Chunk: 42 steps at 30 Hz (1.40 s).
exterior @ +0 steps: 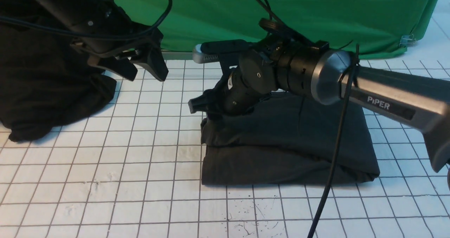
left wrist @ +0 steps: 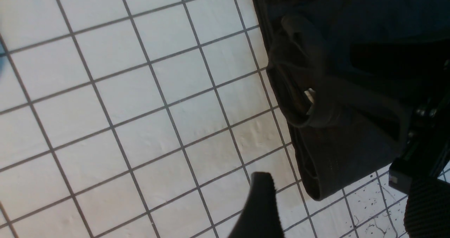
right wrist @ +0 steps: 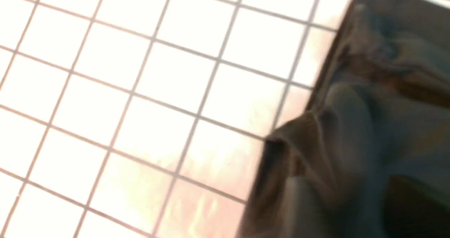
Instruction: Fold a long-sleeved shirt over a white checkered tablecloth.
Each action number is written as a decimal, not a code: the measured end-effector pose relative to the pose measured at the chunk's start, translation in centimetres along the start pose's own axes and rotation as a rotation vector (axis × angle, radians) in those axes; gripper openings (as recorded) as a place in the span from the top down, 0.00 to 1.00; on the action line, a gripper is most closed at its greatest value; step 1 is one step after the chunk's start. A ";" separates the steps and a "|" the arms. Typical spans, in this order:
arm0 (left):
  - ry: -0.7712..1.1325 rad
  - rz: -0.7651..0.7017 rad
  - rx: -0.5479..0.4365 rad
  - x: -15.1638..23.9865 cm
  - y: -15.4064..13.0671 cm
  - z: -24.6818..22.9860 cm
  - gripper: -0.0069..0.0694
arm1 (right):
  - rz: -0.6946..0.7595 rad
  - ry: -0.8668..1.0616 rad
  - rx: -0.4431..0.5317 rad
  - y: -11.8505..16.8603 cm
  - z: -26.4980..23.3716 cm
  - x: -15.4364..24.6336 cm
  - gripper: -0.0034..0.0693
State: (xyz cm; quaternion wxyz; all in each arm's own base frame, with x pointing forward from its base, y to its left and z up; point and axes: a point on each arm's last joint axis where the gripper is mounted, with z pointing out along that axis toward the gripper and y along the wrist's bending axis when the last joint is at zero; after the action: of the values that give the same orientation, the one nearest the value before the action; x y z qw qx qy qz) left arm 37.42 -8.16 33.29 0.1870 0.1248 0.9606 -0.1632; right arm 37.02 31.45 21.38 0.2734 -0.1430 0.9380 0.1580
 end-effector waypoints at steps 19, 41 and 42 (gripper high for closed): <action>0.212 -0.162 0.096 4.2 0.5 4.7 0.26 | -0.136 0.214 0.263 -11.0 -19.5 0.4 0.93; 0.168 -0.208 0.094 7.4 -4.0 16.4 0.26 | 0.113 0.424 0.304 -22.3 -8.0 10.7 0.39; 0.170 -0.210 0.093 7.4 -4.0 16.5 0.26 | 0.113 0.419 0.304 -22.3 -8.0 10.6 0.39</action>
State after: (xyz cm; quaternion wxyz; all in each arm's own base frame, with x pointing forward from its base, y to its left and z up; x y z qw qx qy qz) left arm 34.79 -16.39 16.91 0.0812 0.0457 0.9722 -0.2149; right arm 32.59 6.26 16.96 0.0823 -0.0773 0.9936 -0.0026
